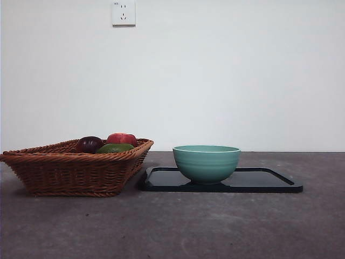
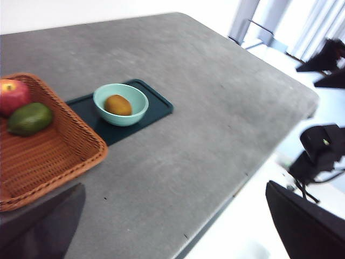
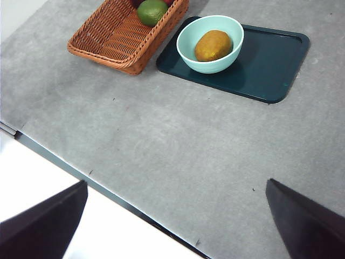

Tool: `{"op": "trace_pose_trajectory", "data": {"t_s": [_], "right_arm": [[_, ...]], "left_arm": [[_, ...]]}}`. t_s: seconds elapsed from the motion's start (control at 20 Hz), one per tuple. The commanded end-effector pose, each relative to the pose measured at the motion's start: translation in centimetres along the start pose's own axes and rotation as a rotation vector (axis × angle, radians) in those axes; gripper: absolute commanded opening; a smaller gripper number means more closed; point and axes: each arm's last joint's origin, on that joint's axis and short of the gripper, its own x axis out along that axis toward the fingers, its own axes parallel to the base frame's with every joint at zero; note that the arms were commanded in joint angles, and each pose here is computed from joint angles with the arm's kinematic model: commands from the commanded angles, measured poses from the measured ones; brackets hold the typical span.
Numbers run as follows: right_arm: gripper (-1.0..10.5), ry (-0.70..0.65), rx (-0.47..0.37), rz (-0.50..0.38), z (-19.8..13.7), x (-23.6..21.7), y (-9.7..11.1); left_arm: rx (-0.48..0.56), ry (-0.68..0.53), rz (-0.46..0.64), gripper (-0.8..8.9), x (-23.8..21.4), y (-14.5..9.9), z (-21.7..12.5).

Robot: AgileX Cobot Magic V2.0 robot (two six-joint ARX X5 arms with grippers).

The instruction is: Pick up the wifruite, put it on the bowl, pick up the plate, put it on desk

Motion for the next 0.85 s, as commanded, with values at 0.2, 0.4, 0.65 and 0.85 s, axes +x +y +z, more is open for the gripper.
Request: {"op": "trace_pose_trajectory", "data": {"t_s": [0.2, 0.4, 0.65, 0.85], "right_arm": [[5.6, -0.014, 0.004, 0.012, 0.2, -0.2, 0.1], [5.6, -0.014, 0.005, 0.012, 0.2, -0.2, 0.1], [5.6, -0.014, 0.005, 0.012, 0.2, -0.2, 0.1], [5.6, -0.014, 0.005, 0.013, 0.2, -0.2, 0.1]], "left_arm": [[-0.01, 0.067, 0.05, 5.58, 2.6, -0.8, 1.4], [-0.006, 0.16, 0.135, 5.58, 6.0, -1.7, 2.7], [0.005, 0.237, 0.174, 5.58, 9.2, -2.9, 4.9], [-0.005, 0.262, 0.21, 5.58, 11.7, -3.6, 7.2]]}}
